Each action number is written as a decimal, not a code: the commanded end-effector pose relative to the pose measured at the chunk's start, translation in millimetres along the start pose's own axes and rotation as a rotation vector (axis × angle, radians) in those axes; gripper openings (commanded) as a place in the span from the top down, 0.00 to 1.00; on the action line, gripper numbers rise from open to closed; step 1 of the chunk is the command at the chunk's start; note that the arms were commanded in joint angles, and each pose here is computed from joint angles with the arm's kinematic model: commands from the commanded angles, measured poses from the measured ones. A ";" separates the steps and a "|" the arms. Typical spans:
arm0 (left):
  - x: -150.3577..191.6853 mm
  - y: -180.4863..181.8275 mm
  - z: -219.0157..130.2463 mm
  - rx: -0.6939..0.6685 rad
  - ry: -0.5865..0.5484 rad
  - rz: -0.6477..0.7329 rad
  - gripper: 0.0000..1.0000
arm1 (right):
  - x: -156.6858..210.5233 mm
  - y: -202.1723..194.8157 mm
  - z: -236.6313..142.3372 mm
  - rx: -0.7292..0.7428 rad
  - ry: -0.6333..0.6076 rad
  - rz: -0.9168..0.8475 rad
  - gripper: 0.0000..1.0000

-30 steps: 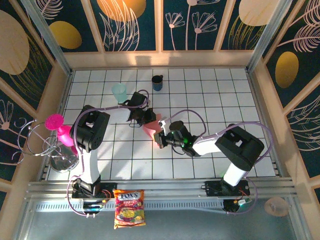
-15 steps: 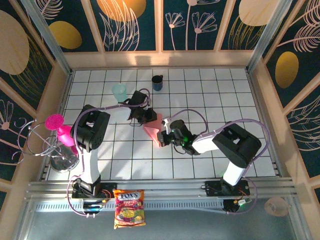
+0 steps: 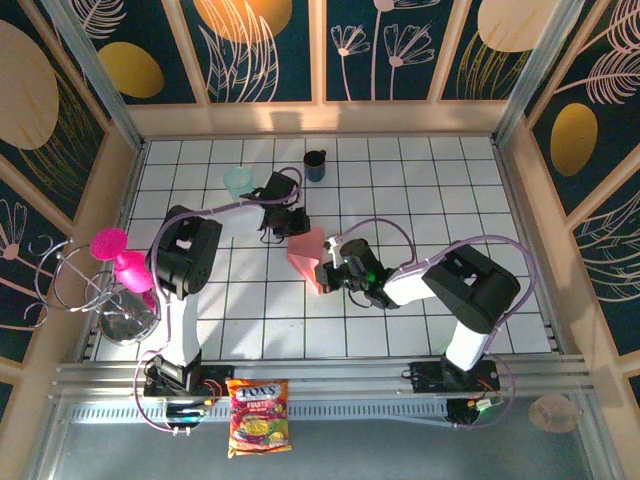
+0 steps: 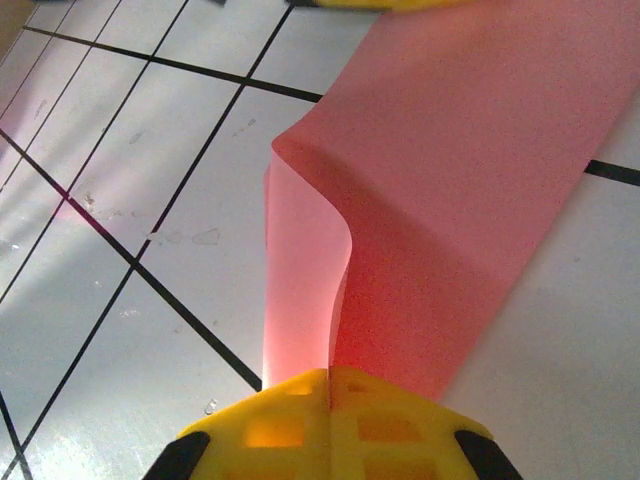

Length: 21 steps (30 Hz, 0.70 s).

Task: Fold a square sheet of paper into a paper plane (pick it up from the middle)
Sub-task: Third fold the triangle at the center of the table.

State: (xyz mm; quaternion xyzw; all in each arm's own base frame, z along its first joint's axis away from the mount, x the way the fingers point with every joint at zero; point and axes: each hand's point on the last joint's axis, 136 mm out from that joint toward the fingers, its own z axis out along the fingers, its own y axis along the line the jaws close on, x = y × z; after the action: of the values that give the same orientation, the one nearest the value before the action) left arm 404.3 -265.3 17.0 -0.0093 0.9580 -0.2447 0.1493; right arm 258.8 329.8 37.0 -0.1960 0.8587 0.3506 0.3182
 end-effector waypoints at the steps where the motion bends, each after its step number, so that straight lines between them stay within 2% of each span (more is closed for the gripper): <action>1: 8.6 13.4 6.7 -0.049 0.049 0.009 0.87 | -9.8 -3.8 3.2 0.008 -0.016 0.030 1.00; 8: 18.8 18.9 12.8 -0.055 0.085 0.012 0.89 | -11.9 -7.8 6.8 0.000 -0.006 0.069 1.00; 21: 18.2 15.1 12.5 -0.033 0.085 0.014 0.89 | -6.6 -8.0 13.1 -0.016 0.040 0.085 1.00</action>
State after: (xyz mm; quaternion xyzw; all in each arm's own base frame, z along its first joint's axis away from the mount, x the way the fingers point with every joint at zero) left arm 406.2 -263.8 14.6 0.0007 0.9590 -0.2409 0.1493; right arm 269.0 331.0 30.4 -0.1724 0.8680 0.3621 0.2929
